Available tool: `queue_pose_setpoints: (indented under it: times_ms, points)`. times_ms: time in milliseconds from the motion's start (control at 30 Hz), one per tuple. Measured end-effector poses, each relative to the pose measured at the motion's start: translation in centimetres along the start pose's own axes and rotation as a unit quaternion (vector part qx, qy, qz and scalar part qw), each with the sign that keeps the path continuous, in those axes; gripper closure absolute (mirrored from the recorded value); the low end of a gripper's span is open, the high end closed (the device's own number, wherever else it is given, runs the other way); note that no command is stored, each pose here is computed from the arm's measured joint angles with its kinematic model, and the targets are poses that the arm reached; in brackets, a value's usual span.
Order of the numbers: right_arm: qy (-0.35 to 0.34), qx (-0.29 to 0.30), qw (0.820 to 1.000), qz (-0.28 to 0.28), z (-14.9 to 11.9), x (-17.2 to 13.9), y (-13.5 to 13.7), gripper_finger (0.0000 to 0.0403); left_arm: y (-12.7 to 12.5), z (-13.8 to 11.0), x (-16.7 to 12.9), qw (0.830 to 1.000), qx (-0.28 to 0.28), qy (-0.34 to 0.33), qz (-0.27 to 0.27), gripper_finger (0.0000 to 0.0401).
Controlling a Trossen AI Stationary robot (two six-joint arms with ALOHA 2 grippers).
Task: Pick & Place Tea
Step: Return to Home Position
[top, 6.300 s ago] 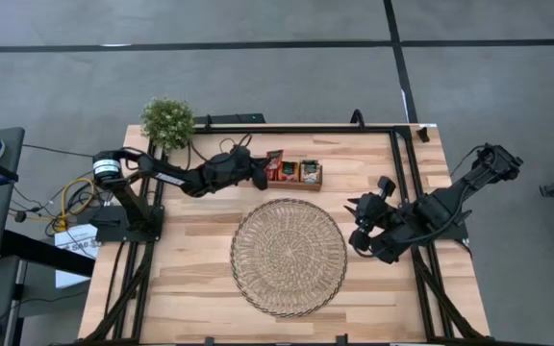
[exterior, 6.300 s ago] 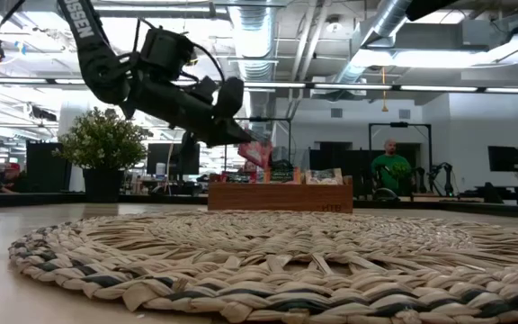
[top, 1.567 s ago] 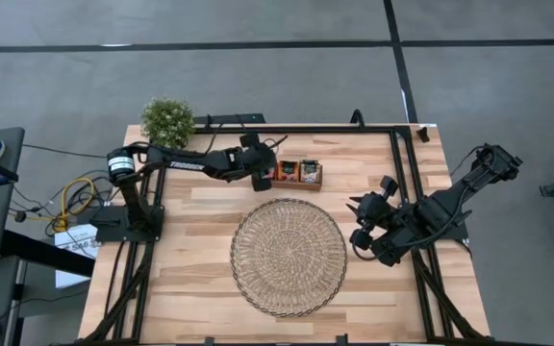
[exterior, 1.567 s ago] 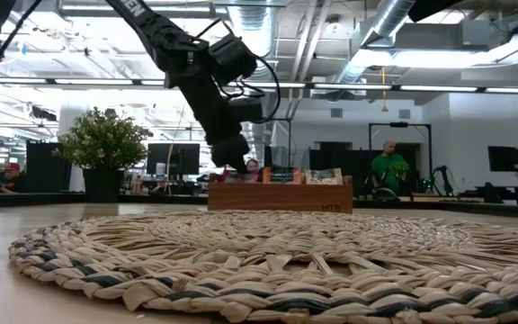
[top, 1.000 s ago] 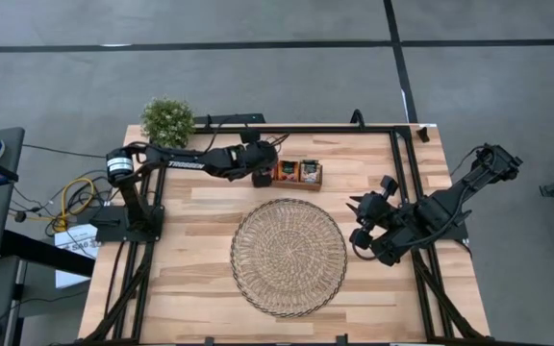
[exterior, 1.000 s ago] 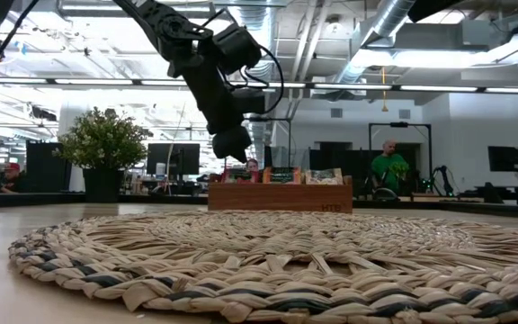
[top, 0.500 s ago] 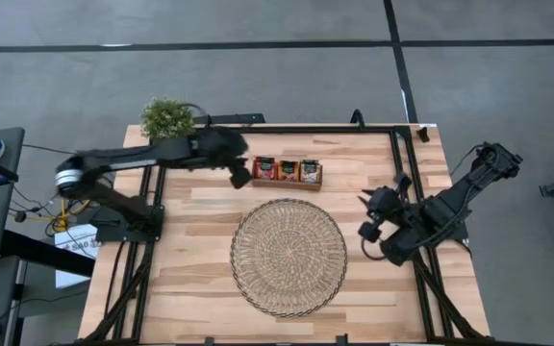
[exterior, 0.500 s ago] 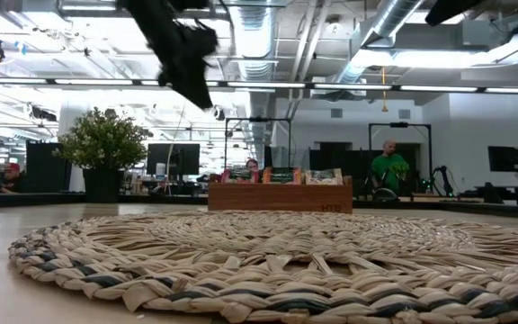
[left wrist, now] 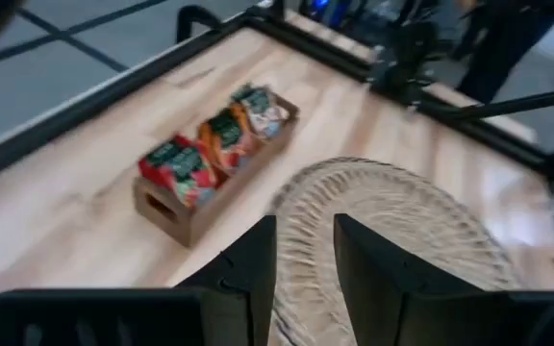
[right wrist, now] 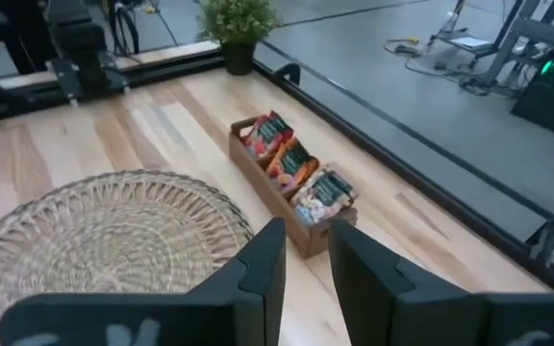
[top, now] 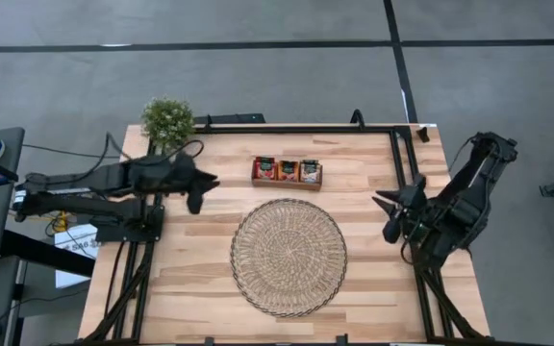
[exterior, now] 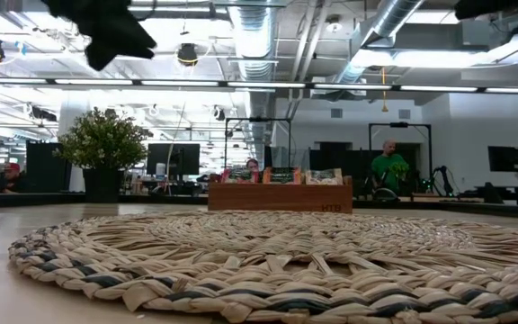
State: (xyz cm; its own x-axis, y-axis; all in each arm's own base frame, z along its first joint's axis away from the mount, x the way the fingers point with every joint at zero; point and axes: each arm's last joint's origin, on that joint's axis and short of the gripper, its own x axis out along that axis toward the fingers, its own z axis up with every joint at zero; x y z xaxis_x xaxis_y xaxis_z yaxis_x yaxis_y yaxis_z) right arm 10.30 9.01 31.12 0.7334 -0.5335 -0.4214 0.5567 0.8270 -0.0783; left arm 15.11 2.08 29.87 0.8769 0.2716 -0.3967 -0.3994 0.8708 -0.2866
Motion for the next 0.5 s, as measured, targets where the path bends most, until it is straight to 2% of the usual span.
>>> queue_pose_setpoints:
  times_ms: [133, 333, 500]
  points:
    - [0.0, 0.005, 1.0, 0.001, 0.5, 0.0, -2.0, 0.0327, -0.2, -1.1, -1.6, 0.999, -0.005, -0.027, -0.042, 0.0304]
    - [-0.014, 0.016, 1.0, 0.005, 1.8, 0.0, -5.5, 0.0327, 0.3, -1.9, -2.6, 0.998, -0.029, -0.059, -0.019, 0.0304]
    - [-0.035, 0.016, 0.998, 0.051, 3.0, -0.6, -7.5, 0.0331, 0.3, -2.2, -2.4, 0.998, -0.028, -0.049, -0.015, 0.0304]
